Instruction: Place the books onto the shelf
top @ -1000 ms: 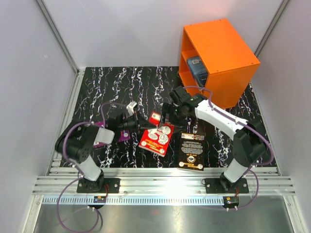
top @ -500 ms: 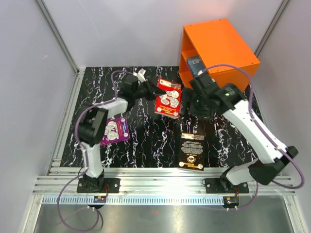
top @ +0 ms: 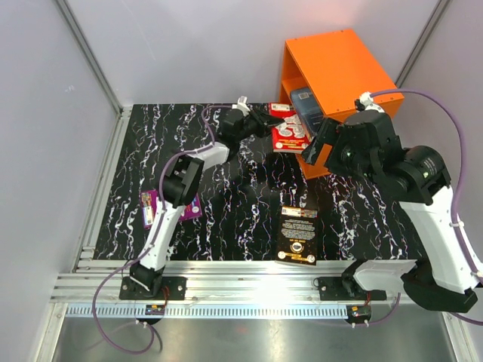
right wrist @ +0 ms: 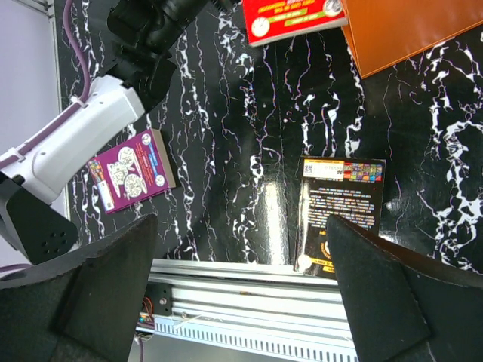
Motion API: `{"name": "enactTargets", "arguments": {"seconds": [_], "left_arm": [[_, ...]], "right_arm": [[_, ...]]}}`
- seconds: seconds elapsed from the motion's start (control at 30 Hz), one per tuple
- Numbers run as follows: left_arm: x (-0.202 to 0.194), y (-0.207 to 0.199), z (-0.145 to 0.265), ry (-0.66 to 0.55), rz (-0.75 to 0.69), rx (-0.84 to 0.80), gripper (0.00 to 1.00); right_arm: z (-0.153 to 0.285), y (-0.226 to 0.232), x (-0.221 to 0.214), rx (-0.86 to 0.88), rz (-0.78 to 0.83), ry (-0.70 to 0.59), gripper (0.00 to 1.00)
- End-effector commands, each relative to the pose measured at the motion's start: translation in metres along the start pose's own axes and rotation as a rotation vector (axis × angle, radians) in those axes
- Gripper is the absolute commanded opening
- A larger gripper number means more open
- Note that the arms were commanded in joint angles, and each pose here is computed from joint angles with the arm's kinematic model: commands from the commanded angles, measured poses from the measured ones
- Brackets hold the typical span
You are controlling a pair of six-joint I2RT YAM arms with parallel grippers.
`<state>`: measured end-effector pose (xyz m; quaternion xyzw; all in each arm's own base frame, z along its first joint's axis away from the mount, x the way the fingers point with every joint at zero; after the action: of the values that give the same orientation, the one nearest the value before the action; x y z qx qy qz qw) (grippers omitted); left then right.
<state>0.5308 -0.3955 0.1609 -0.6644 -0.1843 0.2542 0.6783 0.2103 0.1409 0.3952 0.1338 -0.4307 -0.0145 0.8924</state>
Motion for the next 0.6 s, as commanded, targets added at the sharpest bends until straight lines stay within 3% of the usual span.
{"name": "enactTargets", "arguments": {"seconds": [0.0,0.33,0.57], "left_arm": [[-0.010,-0.063,-0.013,-0.034,-0.013,-0.211,0.00],[-0.079,0.015,-0.068,-0.160,0.061,0.032,0.00],[-0.095,0.037,-0.078,-0.190,0.049,0.125,0.00]], "right_arm": [[0.012,-0.042,-0.048,-0.184,0.085,0.222,1.00],[-0.002,-0.041,-0.057,-0.206,0.118,0.281,1.00],[-0.003,-0.043,-0.063,-0.203,0.117,0.303,1.00]]}}
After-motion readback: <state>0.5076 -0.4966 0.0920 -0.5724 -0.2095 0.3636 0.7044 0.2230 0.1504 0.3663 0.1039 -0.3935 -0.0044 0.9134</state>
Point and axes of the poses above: each gripper's point midway between its finger pads, its own z axis back along the fingers, its own y axis along the line the jaws close on, x = y × z, the point moved 2 cm from there along z, back along the fingers, and after that the axes turned 14 degrees about z, right-handed, at the moved point
